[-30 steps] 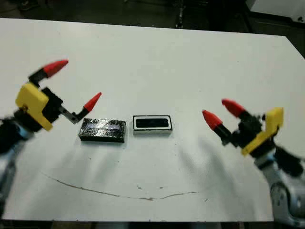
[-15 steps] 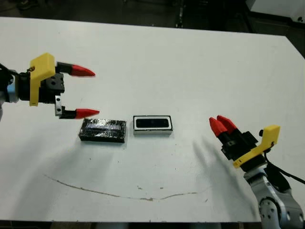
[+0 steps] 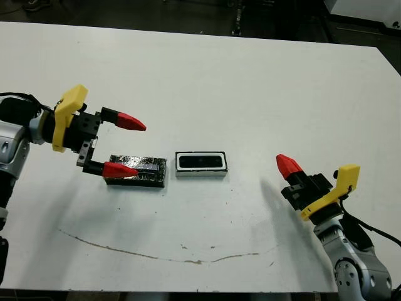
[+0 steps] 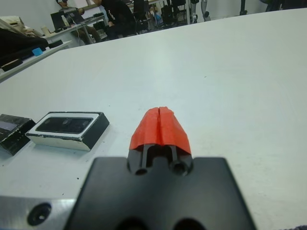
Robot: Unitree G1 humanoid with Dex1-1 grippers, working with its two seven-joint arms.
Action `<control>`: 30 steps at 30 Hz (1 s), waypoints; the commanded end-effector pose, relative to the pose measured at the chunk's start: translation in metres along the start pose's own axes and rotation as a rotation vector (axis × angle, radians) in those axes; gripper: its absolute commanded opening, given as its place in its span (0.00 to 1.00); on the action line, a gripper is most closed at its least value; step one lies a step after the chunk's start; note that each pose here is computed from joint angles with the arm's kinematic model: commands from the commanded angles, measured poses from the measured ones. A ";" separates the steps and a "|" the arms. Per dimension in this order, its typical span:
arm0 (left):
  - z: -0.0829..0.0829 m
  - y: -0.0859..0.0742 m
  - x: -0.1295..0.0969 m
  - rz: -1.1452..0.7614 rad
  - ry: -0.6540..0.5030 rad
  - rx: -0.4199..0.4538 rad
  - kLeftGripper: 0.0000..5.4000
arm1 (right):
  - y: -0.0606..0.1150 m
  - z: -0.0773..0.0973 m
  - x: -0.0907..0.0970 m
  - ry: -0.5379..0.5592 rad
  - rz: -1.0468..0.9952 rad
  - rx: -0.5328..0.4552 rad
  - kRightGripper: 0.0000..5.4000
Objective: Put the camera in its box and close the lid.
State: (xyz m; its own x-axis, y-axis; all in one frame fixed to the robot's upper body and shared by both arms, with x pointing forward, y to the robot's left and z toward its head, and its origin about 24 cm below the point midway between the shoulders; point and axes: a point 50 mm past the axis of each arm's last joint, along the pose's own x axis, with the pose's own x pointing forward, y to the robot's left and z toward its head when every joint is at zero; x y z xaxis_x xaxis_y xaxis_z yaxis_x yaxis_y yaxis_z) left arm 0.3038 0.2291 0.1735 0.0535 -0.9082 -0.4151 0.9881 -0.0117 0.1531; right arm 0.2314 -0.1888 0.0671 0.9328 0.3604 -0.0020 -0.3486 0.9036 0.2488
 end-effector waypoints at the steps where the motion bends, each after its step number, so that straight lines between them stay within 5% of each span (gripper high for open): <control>1: -0.006 -0.004 0.005 -0.030 0.032 0.024 1.00 | -0.004 -0.001 -0.002 0.012 -0.014 0.002 0.00; 30: -0.027 0.008 0.030 -0.024 0.177 0.029 1.00 | -0.003 0.001 -0.003 0.010 0.012 0.004 0.00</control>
State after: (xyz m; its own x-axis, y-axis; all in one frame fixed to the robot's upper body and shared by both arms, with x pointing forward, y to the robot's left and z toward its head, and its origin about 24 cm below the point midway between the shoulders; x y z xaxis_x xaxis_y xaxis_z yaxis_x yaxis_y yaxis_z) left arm 0.3149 0.2127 0.1391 0.0516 -0.8209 -0.5687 0.9835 -0.0571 0.1716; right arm 0.2312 -0.1886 0.0676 0.9274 0.3740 0.0043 -0.3615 0.8934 0.2668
